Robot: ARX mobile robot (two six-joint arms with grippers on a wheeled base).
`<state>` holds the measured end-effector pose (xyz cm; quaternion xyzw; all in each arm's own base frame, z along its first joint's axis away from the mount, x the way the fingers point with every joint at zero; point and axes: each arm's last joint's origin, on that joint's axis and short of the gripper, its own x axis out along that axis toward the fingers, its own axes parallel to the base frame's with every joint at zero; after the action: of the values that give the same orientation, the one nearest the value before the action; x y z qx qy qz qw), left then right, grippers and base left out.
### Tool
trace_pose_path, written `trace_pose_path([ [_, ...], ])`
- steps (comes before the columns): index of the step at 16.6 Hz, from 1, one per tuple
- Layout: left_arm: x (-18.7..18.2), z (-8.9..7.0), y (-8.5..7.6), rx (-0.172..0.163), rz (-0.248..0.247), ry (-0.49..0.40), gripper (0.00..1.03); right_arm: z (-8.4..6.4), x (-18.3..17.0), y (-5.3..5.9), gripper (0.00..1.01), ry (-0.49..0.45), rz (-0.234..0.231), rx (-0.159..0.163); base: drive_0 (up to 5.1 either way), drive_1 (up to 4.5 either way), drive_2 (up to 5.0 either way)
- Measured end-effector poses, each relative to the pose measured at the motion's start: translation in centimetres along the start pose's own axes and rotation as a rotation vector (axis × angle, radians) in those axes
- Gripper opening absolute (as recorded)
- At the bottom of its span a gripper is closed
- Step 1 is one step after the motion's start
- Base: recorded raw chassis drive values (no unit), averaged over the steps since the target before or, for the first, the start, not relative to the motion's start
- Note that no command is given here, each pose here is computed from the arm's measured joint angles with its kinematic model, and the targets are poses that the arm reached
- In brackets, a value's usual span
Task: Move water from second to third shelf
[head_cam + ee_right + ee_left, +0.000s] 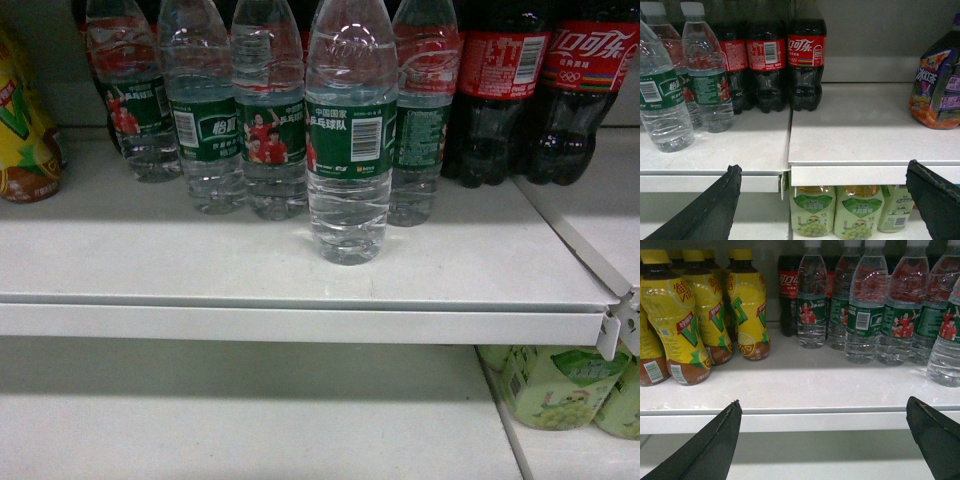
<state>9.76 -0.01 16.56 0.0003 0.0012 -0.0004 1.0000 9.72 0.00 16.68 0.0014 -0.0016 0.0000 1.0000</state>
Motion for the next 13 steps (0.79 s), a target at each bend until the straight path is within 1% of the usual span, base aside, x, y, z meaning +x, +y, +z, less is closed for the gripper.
trace_pose_path([
  [4,0.0,0.0,0.0,0.000,0.000,0.000,0.98,0.0,0.0,0.0,0.98,0.000,0.000,0.000,0.0,0.00,0.0],
  [5,0.0,0.0,0.0,0.000,0.000,0.000,0.98,-0.3,0.0,0.1,0.98,0.082,-0.072,0.059,0.0,0.00,0.0],
  [6,0.0,0.0,0.0,0.000,0.000,0.000,0.98,-0.4,0.2,0.0,0.98,0.120,-0.146,0.123,0.0,0.00,0.0],
  [7,0.0,0.0,0.0,0.000,0.002,0.000,0.98,0.2,0.2,-0.5,0.98,0.101,-0.206,0.188,0.0,0.00,0.0],
  [8,0.0,0.0,0.0,0.000,0.000,0.000,0.98,1.6,0.4,-0.9,0.98,0.040,-0.211,0.215,0.0,0.00,0.0],
  [9,0.0,0.0,0.0,0.000,0.000,0.000,0.98,3.5,1.0,-1.3,0.98,-0.019,-0.196,0.224,0.0,0.00,0.0],
  [10,0.0,0.0,0.0,0.000,0.000,0.000,0.98,4.8,1.8,-1.7,0.98,-0.051,-0.185,0.222,0.0,0.00,0.0],
  [12,0.0,0.0,0.0,0.000,0.000,0.000,0.98,6.7,4.2,-2.1,0.98,-0.074,-0.155,0.204,0.0,0.00,0.0],
  [13,0.0,0.0,0.0,0.000,0.000,0.000,0.98,7.1,5.2,-1.8,0.98,-0.081,-0.131,0.188,0.0,0.00,0.0],
])
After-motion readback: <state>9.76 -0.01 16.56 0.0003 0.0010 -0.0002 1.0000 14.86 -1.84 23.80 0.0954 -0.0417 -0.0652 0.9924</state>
